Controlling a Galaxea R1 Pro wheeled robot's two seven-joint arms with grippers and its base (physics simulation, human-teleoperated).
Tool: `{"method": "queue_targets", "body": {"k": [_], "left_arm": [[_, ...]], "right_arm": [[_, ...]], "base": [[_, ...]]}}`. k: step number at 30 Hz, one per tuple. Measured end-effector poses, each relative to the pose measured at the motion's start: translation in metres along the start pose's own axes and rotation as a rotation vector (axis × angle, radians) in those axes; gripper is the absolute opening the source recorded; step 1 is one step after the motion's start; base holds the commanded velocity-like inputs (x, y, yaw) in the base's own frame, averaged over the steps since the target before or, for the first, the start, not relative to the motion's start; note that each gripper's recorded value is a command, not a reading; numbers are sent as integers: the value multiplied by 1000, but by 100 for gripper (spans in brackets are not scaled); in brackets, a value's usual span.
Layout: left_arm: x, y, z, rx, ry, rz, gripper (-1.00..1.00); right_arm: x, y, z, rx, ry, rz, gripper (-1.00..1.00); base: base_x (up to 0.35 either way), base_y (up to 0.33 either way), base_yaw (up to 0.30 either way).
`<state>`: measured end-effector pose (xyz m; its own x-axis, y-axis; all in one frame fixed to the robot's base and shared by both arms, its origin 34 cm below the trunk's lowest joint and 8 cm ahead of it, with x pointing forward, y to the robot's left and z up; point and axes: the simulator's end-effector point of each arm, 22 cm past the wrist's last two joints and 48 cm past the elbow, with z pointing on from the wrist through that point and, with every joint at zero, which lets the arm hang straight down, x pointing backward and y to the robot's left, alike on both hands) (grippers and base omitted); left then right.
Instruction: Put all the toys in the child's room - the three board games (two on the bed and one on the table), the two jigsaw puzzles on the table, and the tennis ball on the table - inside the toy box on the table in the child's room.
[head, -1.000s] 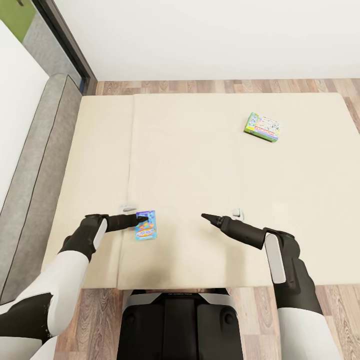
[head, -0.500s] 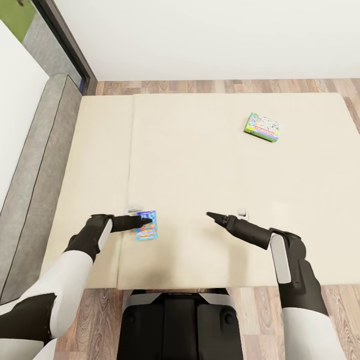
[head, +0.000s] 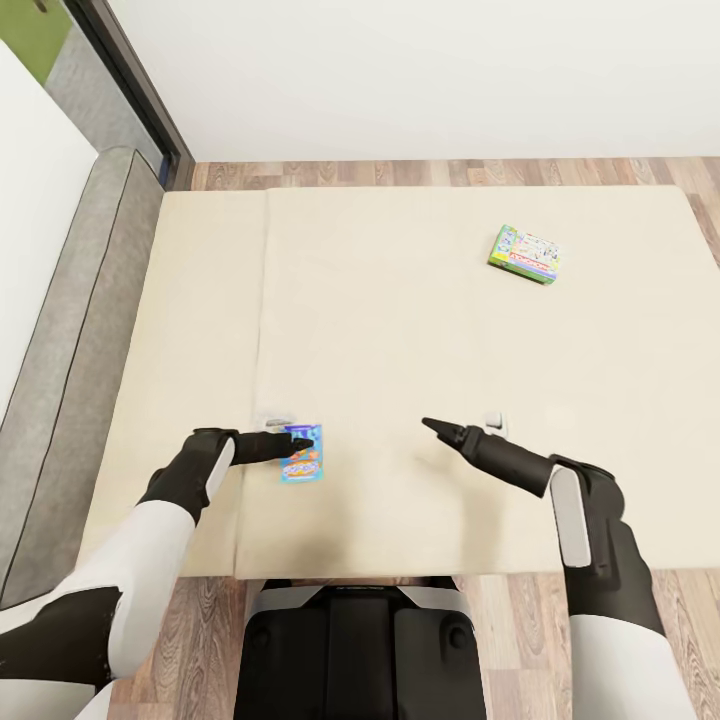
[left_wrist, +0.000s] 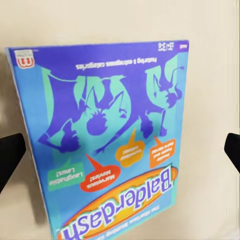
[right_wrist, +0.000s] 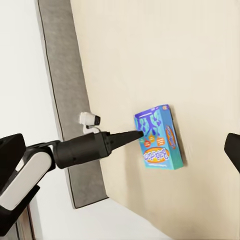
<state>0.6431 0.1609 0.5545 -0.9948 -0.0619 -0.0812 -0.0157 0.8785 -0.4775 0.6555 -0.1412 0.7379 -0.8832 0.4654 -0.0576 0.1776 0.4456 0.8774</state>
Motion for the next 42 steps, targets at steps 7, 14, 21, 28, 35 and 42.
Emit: {"method": "queue_targets", "body": {"k": [7, 14, 21, 28, 35, 42], "left_arm": [[1, -5, 4, -7, 2, 0, 100], [1, -5, 5, -13, 4, -2, 100], [3, -10, 6, -7, 9, -5, 100], [4, -12, 7, -3, 15, -8, 100], [15, -12, 7, -2, 61, -34, 100], [19, -13, 6, -1, 82, -48, 100]], "right_arm": [[-3, 2, -1, -1, -7, -9, 100], [-4, 2, -2, 0, -9, -10, 100], [-3, 2, -1, 0, -7, -9, 100], [-4, 2, -1, 0, -8, -8, 100], [-3, 2, -1, 0, -7, -8, 100], [-3, 2, -1, 1, -8, -8, 100]], "base": [[0, 0, 0], [0, 0, 0], [0, 0, 0], [0, 0, 0], [0, 0, 0], [0, 0, 0]]}}
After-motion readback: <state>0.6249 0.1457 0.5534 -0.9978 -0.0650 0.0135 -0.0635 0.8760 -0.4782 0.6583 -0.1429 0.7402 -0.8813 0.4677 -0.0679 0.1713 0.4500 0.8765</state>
